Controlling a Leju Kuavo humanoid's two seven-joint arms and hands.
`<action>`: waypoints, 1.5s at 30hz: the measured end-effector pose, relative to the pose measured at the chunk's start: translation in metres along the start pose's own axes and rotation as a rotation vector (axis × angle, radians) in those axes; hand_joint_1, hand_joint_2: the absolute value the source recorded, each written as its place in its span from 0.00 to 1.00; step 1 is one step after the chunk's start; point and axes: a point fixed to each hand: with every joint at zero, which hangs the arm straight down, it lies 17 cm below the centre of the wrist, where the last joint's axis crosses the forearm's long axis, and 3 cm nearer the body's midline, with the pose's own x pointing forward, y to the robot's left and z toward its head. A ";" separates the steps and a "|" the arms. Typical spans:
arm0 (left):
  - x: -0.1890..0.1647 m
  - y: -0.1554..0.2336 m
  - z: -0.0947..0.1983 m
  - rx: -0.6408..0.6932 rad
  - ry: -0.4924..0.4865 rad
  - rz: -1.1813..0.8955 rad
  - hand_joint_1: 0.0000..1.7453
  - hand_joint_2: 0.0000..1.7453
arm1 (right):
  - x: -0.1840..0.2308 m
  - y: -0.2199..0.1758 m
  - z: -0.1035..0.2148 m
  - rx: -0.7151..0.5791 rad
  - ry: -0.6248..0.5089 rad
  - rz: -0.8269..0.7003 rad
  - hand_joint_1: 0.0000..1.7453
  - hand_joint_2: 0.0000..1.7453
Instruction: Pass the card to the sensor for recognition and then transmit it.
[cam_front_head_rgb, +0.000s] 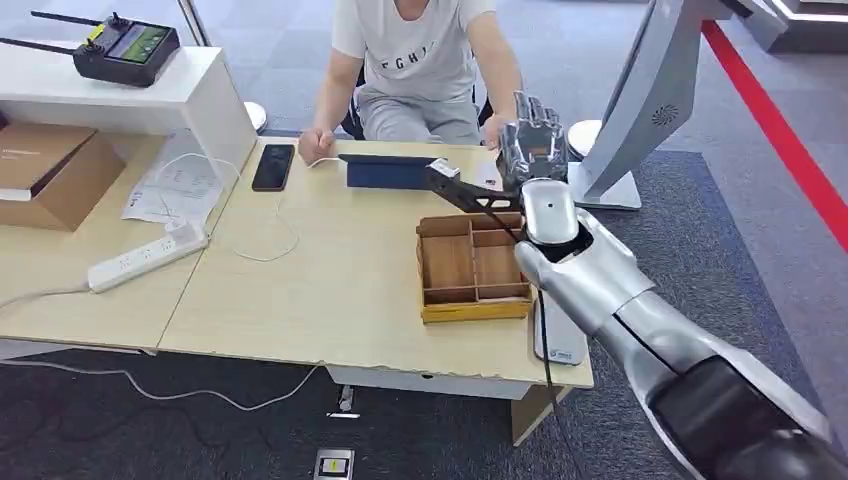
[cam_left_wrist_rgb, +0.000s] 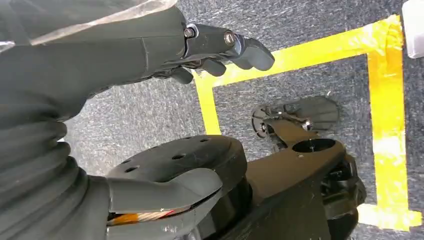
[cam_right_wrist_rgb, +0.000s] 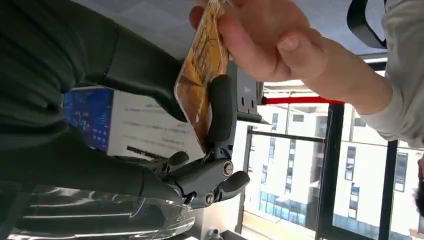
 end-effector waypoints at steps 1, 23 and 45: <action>-0.001 0.000 0.000 0.000 0.003 0.000 0.00 1.00 | -0.001 0.000 0.000 0.000 0.003 0.003 1.00 1.00; -0.006 0.000 0.000 -0.001 0.026 0.014 0.00 1.00 | -0.029 0.017 0.006 0.034 0.057 0.084 0.00 0.00; -0.015 0.000 0.001 0.004 0.068 0.080 0.00 0.00 | -0.202 0.036 0.033 0.011 0.283 0.130 0.00 0.00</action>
